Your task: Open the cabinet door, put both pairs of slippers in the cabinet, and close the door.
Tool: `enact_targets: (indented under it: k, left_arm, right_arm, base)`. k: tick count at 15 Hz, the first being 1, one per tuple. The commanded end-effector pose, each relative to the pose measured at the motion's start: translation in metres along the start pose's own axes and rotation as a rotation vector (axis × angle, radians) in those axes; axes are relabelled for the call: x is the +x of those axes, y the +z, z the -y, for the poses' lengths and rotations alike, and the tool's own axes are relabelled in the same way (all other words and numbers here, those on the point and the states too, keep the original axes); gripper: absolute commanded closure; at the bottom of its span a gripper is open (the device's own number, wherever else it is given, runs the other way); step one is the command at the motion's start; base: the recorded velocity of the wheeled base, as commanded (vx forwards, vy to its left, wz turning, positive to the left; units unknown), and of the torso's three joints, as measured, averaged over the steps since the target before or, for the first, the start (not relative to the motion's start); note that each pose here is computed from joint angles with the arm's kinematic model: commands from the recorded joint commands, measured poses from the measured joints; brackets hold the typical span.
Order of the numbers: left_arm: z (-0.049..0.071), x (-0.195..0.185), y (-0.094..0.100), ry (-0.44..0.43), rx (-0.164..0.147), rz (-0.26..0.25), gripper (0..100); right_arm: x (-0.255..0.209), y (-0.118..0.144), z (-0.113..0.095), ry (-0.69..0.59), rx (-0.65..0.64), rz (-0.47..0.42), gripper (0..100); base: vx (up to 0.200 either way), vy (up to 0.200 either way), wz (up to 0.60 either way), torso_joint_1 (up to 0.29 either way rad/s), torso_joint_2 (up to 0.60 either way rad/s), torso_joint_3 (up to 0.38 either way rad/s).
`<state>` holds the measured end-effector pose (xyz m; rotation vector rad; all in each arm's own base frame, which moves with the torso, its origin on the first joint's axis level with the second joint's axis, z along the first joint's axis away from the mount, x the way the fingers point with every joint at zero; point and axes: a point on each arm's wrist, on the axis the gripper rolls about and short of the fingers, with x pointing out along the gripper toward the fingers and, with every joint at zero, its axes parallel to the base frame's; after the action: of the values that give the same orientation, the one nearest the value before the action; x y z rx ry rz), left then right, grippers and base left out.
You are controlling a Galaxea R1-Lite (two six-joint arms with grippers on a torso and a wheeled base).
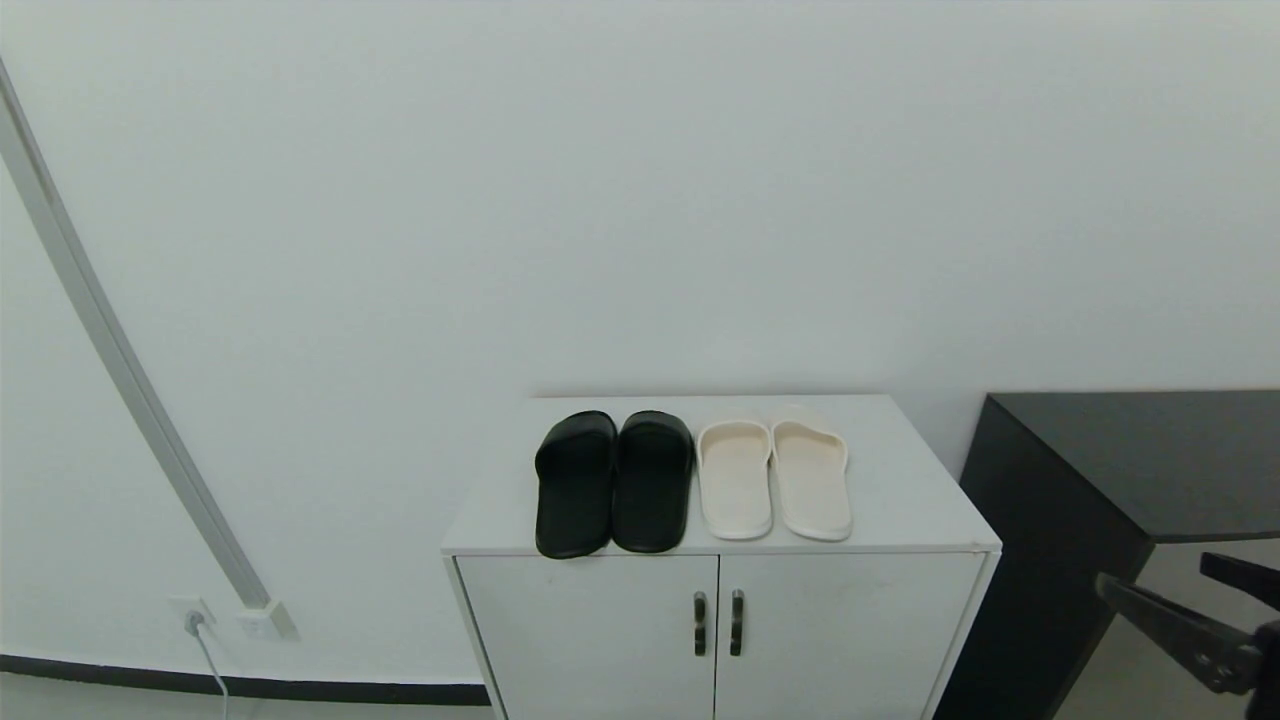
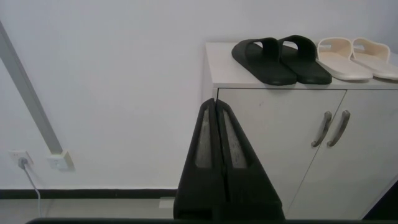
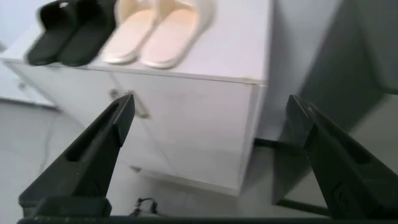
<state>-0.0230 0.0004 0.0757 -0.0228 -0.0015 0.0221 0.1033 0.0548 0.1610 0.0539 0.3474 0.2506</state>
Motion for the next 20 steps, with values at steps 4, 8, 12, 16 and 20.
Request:
enact_targets:
  k: [4,8,12,16,20]
  left_arm:
    - [0.000,0.000,0.000,0.001,0.000,-0.001,100]
    - [0.000,0.000,0.000,0.001,0.000,-0.003,100]
    - [0.000,0.000,0.000,0.001,0.000,-0.003,100]
    - [0.000,0.000,0.000,0.001,-0.002,-0.003,100]
    - [0.000,0.000,0.000,0.001,-0.002,-0.001,100]
  right_arm:
    - [0.069,0.016,-0.078,0.075,-0.021,-0.109,0]
    - [0.121,0.023,-0.119,0.049,-0.015,-0.075,0]
    - [0.202,0.016,-0.151,-0.088,0.003,-0.069,0]
    - [0.267,0.019,-0.153,-0.203,0.038,-0.018,0]
    - [0.301,0.017,-0.142,-0.275,0.059,0.004,0]
  base:
    - [0.000,0.000,0.00,0.000,0.00,0.000]
    - [0.000,0.000,0.00,0.000,0.00,0.000]
    - [0.000,0.000,0.00,0.000,0.00,0.000]
    - [0.000,0.000,0.00,0.000,0.00,0.000]
    - [0.000,0.000,0.00,0.000,0.00,0.000]
